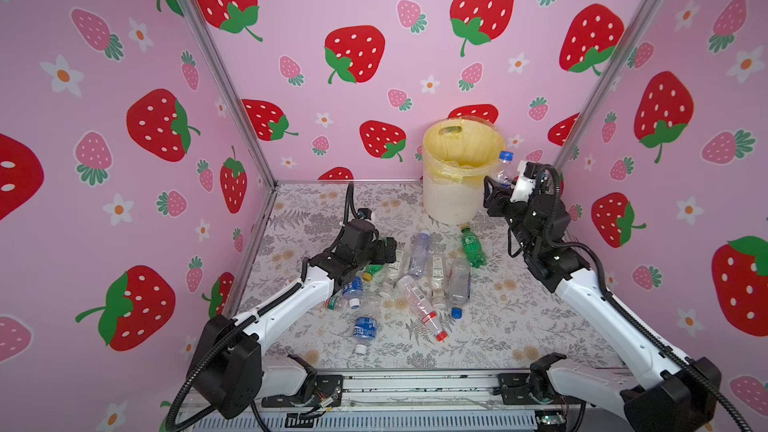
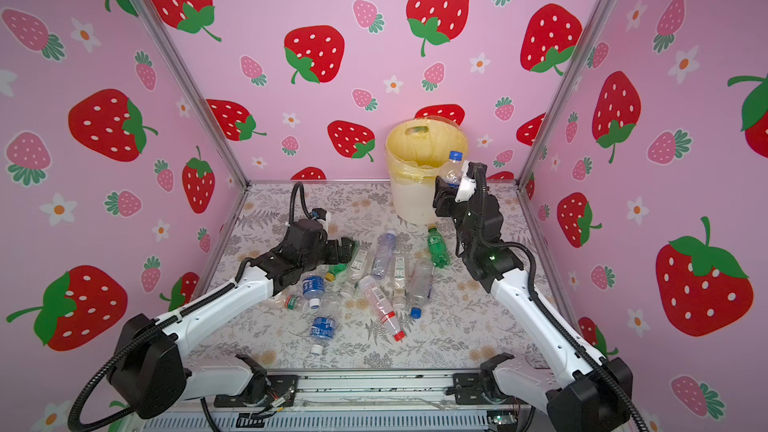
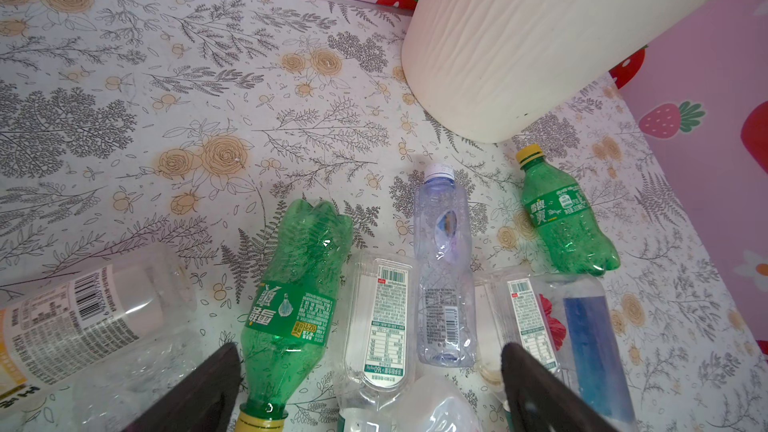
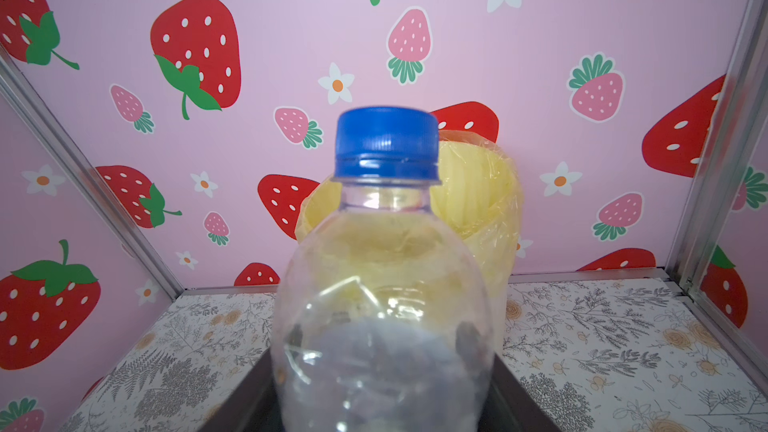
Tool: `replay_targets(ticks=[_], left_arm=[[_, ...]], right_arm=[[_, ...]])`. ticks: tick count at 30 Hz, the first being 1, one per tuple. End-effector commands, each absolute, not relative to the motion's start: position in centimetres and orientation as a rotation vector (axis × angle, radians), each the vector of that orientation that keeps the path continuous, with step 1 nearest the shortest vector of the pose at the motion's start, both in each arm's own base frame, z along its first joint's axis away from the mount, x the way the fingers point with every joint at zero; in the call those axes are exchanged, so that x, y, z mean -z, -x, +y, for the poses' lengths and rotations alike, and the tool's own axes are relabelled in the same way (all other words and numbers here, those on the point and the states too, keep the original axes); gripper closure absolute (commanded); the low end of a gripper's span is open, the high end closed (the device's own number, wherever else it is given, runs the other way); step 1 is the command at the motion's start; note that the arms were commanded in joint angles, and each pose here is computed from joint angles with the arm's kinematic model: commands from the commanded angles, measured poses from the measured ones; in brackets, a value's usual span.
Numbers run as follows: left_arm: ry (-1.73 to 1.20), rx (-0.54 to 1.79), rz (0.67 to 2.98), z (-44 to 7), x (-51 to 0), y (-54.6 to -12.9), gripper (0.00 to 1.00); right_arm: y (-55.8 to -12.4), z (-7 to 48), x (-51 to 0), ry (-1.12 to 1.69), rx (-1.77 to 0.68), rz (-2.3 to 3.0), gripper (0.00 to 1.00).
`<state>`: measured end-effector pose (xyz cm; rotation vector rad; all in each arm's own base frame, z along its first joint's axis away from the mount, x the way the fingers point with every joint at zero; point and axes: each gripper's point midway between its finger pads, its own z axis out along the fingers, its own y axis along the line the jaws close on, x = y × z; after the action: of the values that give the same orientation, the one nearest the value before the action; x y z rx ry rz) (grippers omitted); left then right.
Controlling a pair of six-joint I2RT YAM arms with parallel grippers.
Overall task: Throw the plastic bottles in the bin
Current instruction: 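Open the right gripper above the bin to drop the bottle in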
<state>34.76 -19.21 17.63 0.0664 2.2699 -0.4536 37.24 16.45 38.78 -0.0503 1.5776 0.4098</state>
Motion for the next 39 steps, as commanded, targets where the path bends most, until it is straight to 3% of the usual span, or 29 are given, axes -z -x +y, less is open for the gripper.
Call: replay_targets(ticks=[1,4,9,10,13,15,19,29,39], left_arm=[[-0.058,0.47,2.259,-19.4,-18.1,-35.3,0.01],[-0.054,0.477,2.259,-19.5,-18.2,-35.3,0.01],[-0.049,0.482,2.253,-19.5,-18.8,-35.4,0.01],[-0.047,0.481,2.25,-19.4,-19.0,-35.4,0.01],[-0.04,0.478,2.242,-19.3,-19.5,-35.5,0.01],[-0.036,0.476,2.242,-19.2,-19.7,-35.4,0.01],[-0.027,0.475,2.235,-18.9,-19.8,-35.2,0.01],[-0.026,0.449,2.245,-18.5,-19.6,-35.4,0.01],[0.002,0.437,2.275,-18.1,-19.2,-35.5,0.01]], right_arm=[[-38.5,16.6,-41.9,0.025,-0.414,1.508,0.4],[-41.5,17.1,-43.9,0.02,-0.369,1.489,0.38],[-50.9,17.3,-47.6,-0.018,-0.36,1.491,0.36],[-53.1,17.6,-47.8,-0.02,-0.352,1.51,0.33],[-57.8,18.7,-47.8,0.018,-0.355,1.589,0.09],[-58.5,18.7,-47.4,0.001,-0.355,1.638,0.0],[-57.4,19.0,-45.1,0.011,-0.397,1.704,0.01],[-48.3,16.9,-44.5,0.018,-0.498,1.594,0.01],[-43.0,15.2,-38.3,0.02,-0.483,1.723,0.01]])
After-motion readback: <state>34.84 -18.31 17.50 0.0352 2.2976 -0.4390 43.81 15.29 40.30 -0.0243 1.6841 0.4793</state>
